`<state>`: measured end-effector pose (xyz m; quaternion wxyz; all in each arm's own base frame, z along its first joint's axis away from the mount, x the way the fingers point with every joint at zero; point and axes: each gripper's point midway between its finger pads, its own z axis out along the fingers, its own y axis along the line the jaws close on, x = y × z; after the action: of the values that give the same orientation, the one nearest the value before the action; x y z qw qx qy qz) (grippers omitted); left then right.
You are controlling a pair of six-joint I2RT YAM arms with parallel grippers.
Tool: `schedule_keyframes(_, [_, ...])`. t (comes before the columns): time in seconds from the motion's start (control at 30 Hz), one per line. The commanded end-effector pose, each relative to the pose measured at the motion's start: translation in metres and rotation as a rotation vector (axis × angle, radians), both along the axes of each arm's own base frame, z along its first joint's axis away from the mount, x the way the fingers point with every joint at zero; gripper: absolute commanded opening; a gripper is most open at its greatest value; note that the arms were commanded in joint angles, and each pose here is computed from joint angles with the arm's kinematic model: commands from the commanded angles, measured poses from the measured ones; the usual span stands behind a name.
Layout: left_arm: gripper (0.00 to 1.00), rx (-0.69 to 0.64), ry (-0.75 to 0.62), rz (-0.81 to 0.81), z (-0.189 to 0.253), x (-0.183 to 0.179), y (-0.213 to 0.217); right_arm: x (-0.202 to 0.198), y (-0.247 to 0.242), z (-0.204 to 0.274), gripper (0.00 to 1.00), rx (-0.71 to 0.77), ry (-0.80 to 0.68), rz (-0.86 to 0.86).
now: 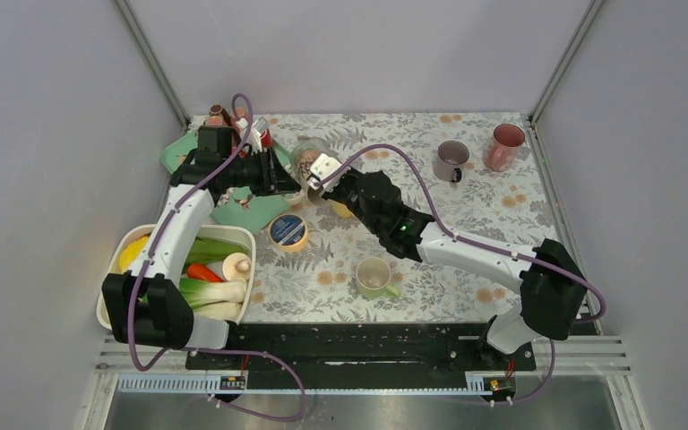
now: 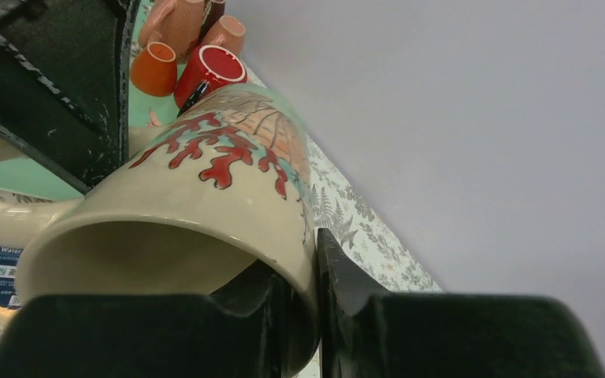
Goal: Turn the mug right side up
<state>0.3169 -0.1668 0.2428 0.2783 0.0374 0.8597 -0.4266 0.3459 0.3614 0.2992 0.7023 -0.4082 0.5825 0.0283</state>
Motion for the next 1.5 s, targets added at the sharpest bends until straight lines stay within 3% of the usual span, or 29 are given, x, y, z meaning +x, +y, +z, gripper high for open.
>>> schedule_keyframes(0.0, [0.4, 0.043, -0.281, -0.083, 0.041, 0.013, 0.002, 0.003, -0.02, 0.041, 0.0, 0.143, -0.002, -0.087])
schedule_keyframes(0.17, [0.68, 0.21, -0.41, 0.009, 0.051, 0.032, 0.027, -0.008, -0.031, 0.041, 0.0, 0.129, 0.091, -0.091])
schedule_keyframes(0.3, [0.77, 0.312, -0.515, 0.087, 0.073, 0.044, 0.053, -0.024, -0.032, 0.033, 0.0, 0.082, 0.216, -0.049])
schedule_keyframes(0.43, [0.85, 0.489, -0.59, 0.192, 0.081, 0.063, 0.097, -0.057, -0.026, 0.009, 0.0, -0.035, 0.466, 0.053])
schedule_keyframes(0.57, [0.91, 0.679, -0.569, 0.242, 0.063, 0.081, 0.142, -0.089, -0.012, -0.018, 0.0, -0.134, 0.711, 0.145])
schedule_keyframes(0.7, [0.92, 0.767, -0.472, 0.196, 0.033, 0.09, 0.169, -0.106, -0.003, -0.054, 0.0, -0.266, 0.842, 0.143])
schedule_keyframes(1.0, [0.93, 0.823, -0.327, 0.197, -0.014, 0.107, 0.209, -0.127, 0.02, -0.106, 0.0, -0.446, 0.938, 0.127])
schedule_keyframes(1.37, [0.91, 0.843, -0.265, 0.179, -0.049, 0.118, 0.219, -0.133, 0.038, -0.152, 0.0, -0.519, 1.018, 0.135])
schedule_keyframes(1.47, [0.87, 0.887, -0.264, 0.169, -0.057, 0.129, 0.228, -0.134, 0.038, -0.154, 0.08, -0.521, 1.016, 0.137])
